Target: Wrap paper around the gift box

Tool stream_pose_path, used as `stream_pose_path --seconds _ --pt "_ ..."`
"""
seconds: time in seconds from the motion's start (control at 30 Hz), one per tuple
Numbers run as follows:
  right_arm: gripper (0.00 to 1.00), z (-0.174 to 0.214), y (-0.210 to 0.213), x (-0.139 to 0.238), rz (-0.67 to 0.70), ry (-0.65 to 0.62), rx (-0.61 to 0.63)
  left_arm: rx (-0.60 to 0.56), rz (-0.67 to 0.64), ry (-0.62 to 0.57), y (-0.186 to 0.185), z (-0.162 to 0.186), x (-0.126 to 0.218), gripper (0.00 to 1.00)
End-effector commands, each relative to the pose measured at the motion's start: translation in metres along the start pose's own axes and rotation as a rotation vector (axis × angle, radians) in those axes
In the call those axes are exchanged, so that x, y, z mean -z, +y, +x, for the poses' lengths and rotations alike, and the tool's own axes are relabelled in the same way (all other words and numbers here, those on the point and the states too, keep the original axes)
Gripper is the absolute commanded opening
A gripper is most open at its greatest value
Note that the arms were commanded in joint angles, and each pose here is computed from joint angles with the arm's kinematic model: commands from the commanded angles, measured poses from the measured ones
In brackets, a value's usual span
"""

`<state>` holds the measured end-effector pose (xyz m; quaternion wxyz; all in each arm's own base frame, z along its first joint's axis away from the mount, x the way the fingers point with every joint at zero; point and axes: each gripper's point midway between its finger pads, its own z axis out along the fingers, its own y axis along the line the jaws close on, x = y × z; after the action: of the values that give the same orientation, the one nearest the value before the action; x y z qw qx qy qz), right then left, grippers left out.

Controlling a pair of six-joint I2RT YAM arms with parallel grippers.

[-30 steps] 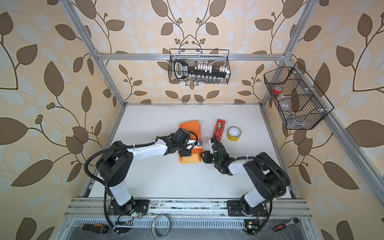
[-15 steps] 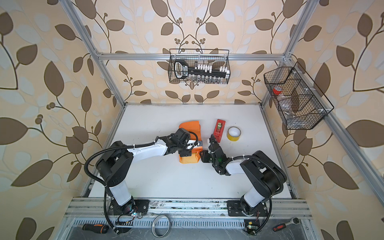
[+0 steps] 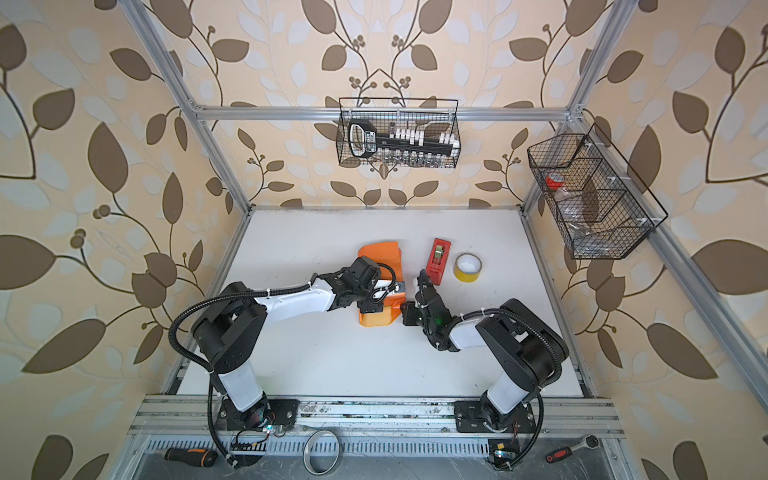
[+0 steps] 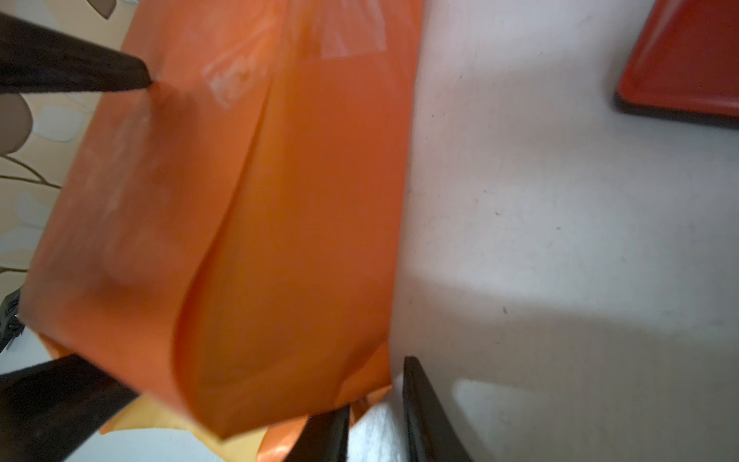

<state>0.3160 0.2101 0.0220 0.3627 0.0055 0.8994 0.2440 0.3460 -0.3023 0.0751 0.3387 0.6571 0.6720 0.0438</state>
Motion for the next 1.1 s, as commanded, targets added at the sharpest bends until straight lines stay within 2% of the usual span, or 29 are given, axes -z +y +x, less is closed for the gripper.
stream_pose_path --seconds 0.0,0.5,0.87,1.07 --pt "0.25 0.011 -0.009 0.001 0.039 0.038 -0.004 -0.062 0.083 0.035 -0.026 0.011 -0.005 0.94" --pt "0.22 -0.007 0.014 0.018 -0.056 -0.008 -0.025 -0.065 0.082 0.043 -0.026 0.012 -0.006 0.94" --pt "0.09 -0.005 0.023 0.006 -0.117 0.003 -0.066 -0.061 0.089 0.049 -0.027 0.013 -0.007 0.93" --pt "0.13 -0.003 0.017 0.009 -0.092 -0.002 -0.084 -0.062 0.090 0.053 -0.028 0.013 -0.007 0.94"
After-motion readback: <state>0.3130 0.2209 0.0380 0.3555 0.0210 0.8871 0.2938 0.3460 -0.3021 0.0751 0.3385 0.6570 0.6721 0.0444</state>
